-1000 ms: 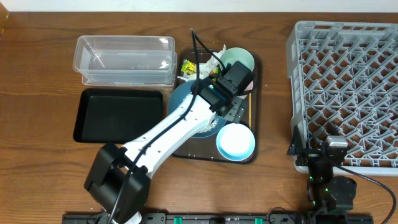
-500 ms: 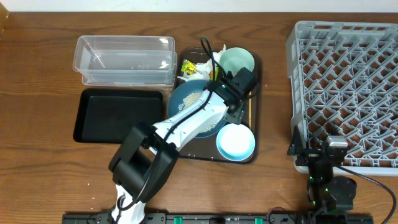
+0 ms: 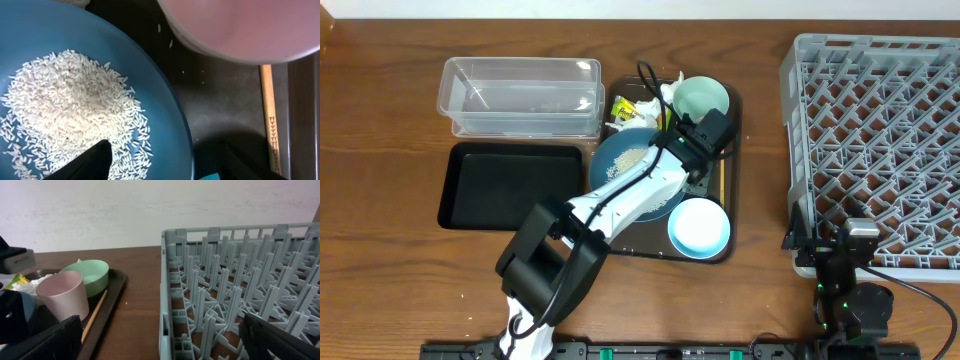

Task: Sort waste into correct bins and load items into the dishwasher rack
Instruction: 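Reach the left gripper over the brown tray to the blue rice bowl rim, then close the left gripper on the blue bowl's right rim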

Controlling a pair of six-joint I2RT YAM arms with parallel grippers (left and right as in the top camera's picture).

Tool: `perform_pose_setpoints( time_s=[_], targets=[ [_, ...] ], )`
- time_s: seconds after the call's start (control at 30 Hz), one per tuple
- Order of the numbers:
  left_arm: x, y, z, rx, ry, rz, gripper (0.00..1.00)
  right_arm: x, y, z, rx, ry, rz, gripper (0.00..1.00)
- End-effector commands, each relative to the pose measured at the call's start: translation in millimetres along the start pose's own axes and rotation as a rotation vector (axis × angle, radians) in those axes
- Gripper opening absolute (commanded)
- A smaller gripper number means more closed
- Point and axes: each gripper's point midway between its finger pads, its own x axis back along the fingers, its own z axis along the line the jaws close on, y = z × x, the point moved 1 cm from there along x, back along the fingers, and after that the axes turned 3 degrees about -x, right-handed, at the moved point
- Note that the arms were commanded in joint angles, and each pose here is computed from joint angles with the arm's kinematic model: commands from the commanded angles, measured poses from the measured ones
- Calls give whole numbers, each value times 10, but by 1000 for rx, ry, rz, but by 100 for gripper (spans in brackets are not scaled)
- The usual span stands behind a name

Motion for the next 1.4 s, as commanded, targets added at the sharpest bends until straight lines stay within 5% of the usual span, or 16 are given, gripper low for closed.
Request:
perform_pose_setpoints(
  time_s=[0.0,0.57,1.37],
  targets=[
    [-89,-102,27,38,19,28,67,4,5,-27,12,-12,-4,99],
    [-191,-272,6,56,27,51,62,4,5,-27,12,-12,-4,99],
    [-172,-236,-56,17,59,2,37,4,5,-27,12,-12,-4,99]
  ],
)
